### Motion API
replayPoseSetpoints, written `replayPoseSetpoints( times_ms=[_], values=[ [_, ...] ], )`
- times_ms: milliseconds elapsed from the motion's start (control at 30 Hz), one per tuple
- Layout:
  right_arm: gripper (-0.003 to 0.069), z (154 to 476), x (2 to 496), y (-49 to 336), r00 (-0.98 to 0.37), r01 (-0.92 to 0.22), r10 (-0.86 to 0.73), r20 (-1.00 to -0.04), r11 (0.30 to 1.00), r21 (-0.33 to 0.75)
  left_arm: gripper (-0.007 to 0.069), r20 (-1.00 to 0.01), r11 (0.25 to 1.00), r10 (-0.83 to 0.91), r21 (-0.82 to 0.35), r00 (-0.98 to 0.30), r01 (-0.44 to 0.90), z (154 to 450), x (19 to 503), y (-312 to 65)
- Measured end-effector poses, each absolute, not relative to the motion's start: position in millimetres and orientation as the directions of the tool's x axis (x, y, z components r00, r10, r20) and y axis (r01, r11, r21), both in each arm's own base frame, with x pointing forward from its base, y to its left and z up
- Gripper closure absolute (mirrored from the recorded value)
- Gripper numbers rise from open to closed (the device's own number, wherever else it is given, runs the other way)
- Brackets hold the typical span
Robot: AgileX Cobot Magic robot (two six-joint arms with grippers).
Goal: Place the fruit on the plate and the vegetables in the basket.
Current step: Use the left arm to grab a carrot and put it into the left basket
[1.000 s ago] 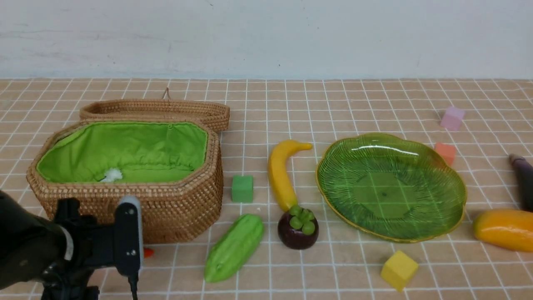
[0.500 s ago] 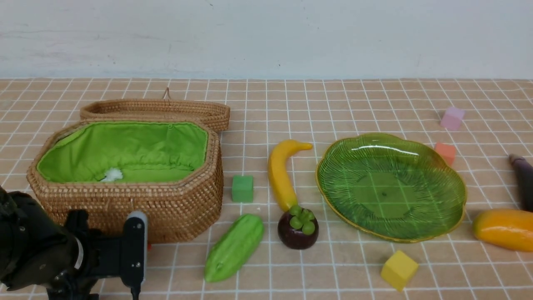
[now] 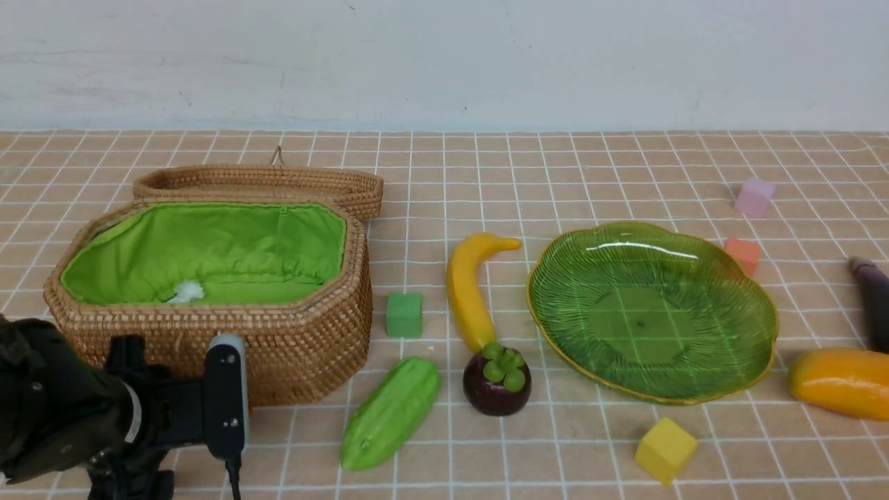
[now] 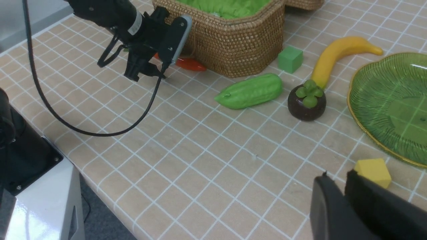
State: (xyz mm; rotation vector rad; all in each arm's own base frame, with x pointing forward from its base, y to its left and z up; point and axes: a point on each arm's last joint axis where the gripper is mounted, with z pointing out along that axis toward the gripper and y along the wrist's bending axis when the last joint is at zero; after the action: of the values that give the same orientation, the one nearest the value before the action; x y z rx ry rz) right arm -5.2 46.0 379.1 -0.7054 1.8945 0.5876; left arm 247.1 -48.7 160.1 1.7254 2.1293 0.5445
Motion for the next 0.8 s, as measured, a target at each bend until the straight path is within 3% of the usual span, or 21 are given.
replayPoseSetpoints(
  times_ms=[400,800],
  values=[
    [0.0555,379,-6,47,-0.345,-0.705,-0.208,-0.915,0.702,0.106,0.0103,-0.034,0.228,0.968,0.538,-0.250,0.812,161,251,-46],
    [0.0551,380,-8,48,-0.350,-0.713,-0.204,-0.914,0.690,0.119,0.0127,0.008,0.206,0.970,0.511,-0.244,0.835,150,255,-46]
  ],
)
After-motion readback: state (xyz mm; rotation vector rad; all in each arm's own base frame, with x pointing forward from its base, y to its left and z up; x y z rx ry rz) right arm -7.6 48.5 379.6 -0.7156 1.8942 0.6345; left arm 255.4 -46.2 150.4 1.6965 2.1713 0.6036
